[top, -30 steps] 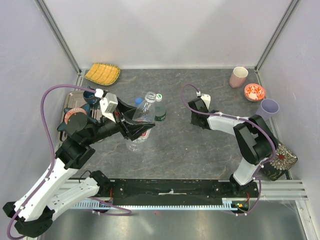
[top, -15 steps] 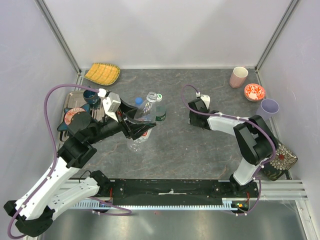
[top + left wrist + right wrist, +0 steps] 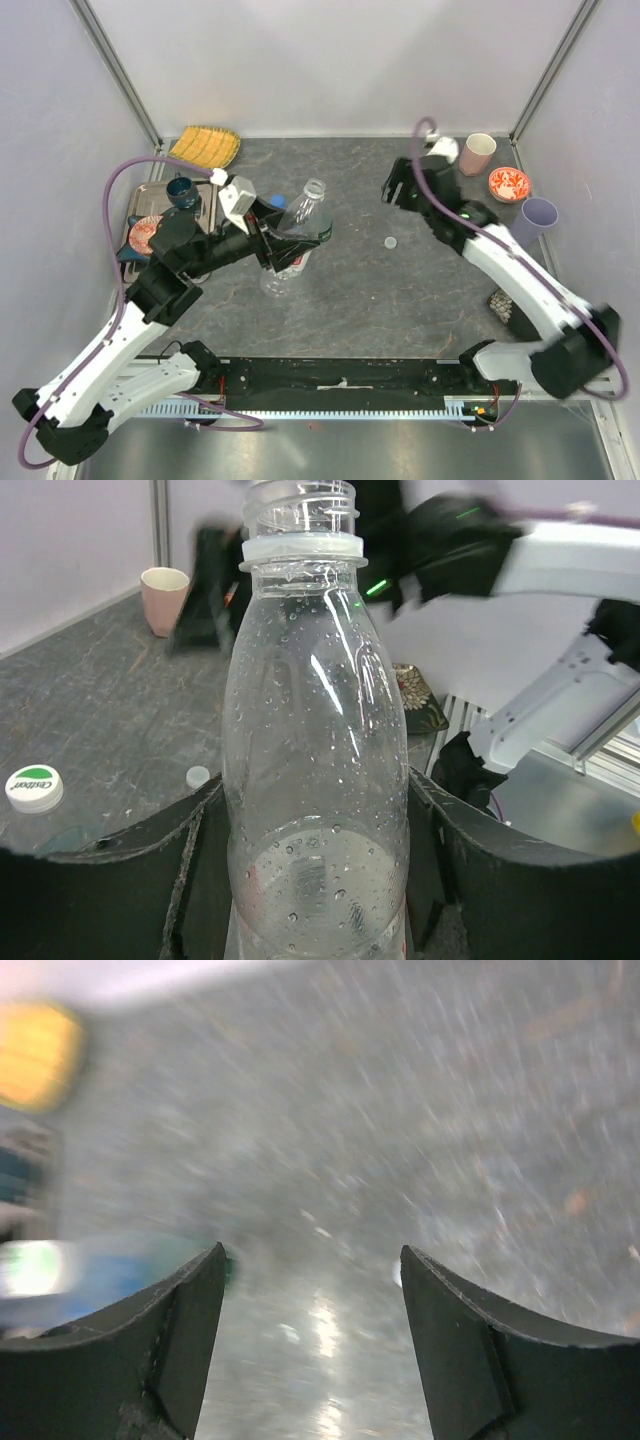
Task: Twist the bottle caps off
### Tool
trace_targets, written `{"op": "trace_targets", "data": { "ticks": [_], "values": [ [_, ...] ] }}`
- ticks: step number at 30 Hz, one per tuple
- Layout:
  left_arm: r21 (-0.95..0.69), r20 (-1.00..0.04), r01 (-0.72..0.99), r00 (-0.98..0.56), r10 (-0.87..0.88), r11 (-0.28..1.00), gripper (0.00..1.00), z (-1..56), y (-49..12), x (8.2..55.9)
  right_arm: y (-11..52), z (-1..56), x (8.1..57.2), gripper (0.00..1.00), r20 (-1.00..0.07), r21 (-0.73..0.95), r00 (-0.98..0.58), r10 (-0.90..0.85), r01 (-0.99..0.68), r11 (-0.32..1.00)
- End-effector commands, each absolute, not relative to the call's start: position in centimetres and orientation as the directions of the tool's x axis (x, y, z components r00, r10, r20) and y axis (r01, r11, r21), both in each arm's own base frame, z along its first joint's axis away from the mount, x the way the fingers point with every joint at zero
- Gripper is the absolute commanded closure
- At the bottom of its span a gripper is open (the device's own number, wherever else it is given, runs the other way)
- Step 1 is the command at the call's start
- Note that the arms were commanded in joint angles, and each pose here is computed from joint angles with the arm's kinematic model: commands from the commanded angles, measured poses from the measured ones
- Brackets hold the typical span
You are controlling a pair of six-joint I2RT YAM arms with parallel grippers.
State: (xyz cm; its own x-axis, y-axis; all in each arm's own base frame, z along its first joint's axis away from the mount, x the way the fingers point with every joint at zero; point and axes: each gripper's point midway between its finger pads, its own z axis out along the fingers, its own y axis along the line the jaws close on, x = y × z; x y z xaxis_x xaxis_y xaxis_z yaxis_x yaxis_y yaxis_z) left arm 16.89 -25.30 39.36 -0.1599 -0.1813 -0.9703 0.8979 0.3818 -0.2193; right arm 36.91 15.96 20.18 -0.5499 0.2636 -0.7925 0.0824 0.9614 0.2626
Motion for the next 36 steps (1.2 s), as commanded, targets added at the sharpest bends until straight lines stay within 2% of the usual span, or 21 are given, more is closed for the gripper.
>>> {"op": "trace_targets", "data": {
  "ticks": [1, 5, 10, 13, 22, 30, 36],
  "values": [
    [-0.143, -0.983, 0.919, -0.088, -0.163, 0.368, 0.6, 41.1, -26.5, 18.2, 16.7, 38.0, 31.8, 0.23, -0.872, 0.466, -0.287, 0.396, -0.239, 0.852],
    [-0.14, -0.986, 0.945, -0.107, -0.125, 0.294, 0.6, 40.9, -28.1, 18.2, 19.6, 44.6, 26.1, 0.2, -0.884, 0.464, -0.246, 0.397, -0.561, 0.685],
    [-0.145, -0.988, 0.979, -0.134, -0.078, 0.146, 0.6, 41.2, -30.0, 16.8, 21.6, 47.7, 22.7, 0.14, -0.875, 0.467, -0.276, 0.399, -0.7, 0.541],
    [-0.168, -0.985, 0.982, -0.166, -0.041, 0.081, 0.6, 40.8, -31.2, 16.2, 22.5, 47.3, 22.2, 0.1, -0.876, 0.467, -0.3, 0.379, -0.724, 0.508],
    [-0.182, -0.983, 0.98, -0.181, -0.015, 0.081, 0.6, 40.0, -33.0, 16.4, 24.9, 45.9, 22.0, 0.07, -0.879, 0.469, -0.351, 0.322, -0.757, 0.455],
    [-0.171, -0.985, 0.978, -0.17, -0.018, 0.115, 0.6, 39.9, -33.2, 17.2, 25.5, 45.0, 21.5, 0.1, -0.876, 0.477, -0.377, 0.3, -0.766, 0.432],
    [-0.15, -0.989, 0.979, -0.148, -0.028, 0.136, 0.61, 40.3, -33.0, 17.4, 25.4, 44.3, 21.6, 0.17, -0.875, 0.482, -0.39, 0.286, -0.756, 0.444]
  ]
}}
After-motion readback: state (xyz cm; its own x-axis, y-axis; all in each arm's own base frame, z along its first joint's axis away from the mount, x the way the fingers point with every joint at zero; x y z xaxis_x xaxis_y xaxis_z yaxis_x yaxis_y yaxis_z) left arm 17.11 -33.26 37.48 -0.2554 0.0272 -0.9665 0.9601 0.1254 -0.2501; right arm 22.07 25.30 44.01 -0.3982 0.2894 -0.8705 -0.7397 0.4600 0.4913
